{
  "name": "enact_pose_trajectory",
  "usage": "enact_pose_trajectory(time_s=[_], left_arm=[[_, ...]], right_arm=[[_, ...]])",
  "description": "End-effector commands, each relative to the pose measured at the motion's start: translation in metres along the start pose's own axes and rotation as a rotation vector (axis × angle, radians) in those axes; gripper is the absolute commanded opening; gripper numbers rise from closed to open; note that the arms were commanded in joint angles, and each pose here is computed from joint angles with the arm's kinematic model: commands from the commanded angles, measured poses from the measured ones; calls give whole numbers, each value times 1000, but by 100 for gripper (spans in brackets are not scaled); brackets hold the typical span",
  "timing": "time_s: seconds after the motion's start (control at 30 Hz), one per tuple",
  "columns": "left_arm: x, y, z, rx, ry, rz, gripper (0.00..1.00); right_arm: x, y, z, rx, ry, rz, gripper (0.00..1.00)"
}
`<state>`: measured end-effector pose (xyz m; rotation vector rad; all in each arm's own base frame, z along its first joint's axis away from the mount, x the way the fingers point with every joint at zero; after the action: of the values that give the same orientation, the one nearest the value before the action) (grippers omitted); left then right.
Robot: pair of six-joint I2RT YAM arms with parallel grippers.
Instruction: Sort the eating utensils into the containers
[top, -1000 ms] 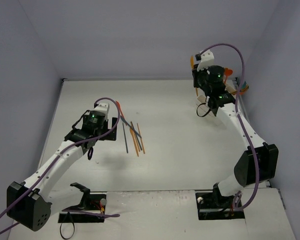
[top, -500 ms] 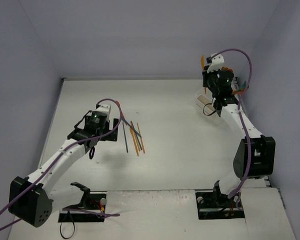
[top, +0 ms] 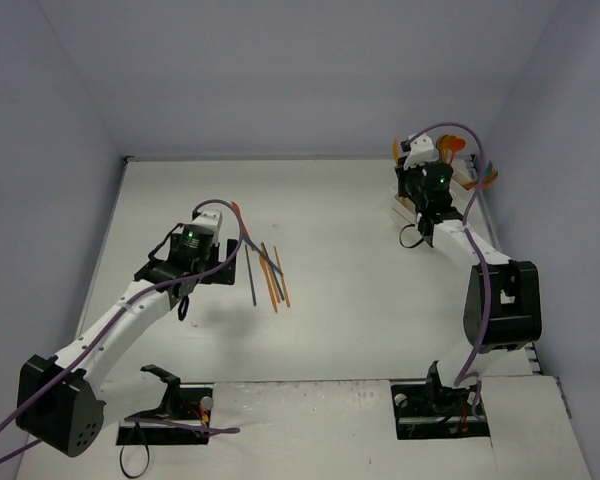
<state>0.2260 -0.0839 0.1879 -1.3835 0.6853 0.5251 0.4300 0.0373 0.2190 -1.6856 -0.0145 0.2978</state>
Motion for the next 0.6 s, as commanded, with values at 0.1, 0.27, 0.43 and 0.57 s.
enact_pose_trajectory(time_s=[0.1,0.27,0.43,0.57], left_arm=[[-8,-10,1,-37,17,-87,97],[-9,-11,0,-46,25,-92,97],[-11,-14,-2,-71,40,-107,97],[-14,-18,-6,-127,61,-118,97]], right_arm=[[3,-20,-11,-24,54,-145,2],[-5,-14,-10,-7,68,-133,10],[-23,-26,-8,2,71,-152,21],[-43,-47,-6,14,57,-171,36]])
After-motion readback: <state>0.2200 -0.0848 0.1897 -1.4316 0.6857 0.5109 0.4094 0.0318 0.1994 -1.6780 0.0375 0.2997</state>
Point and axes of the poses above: each gripper's point midway between its finger pads, its own x axis out along the fingers, its own z axis along the line the jaws close on, y = z × x, the point moved 8 cm from there along -x, back along the fingers, and after that the axes turned 3 degrees about x, right-handed, at the moved point
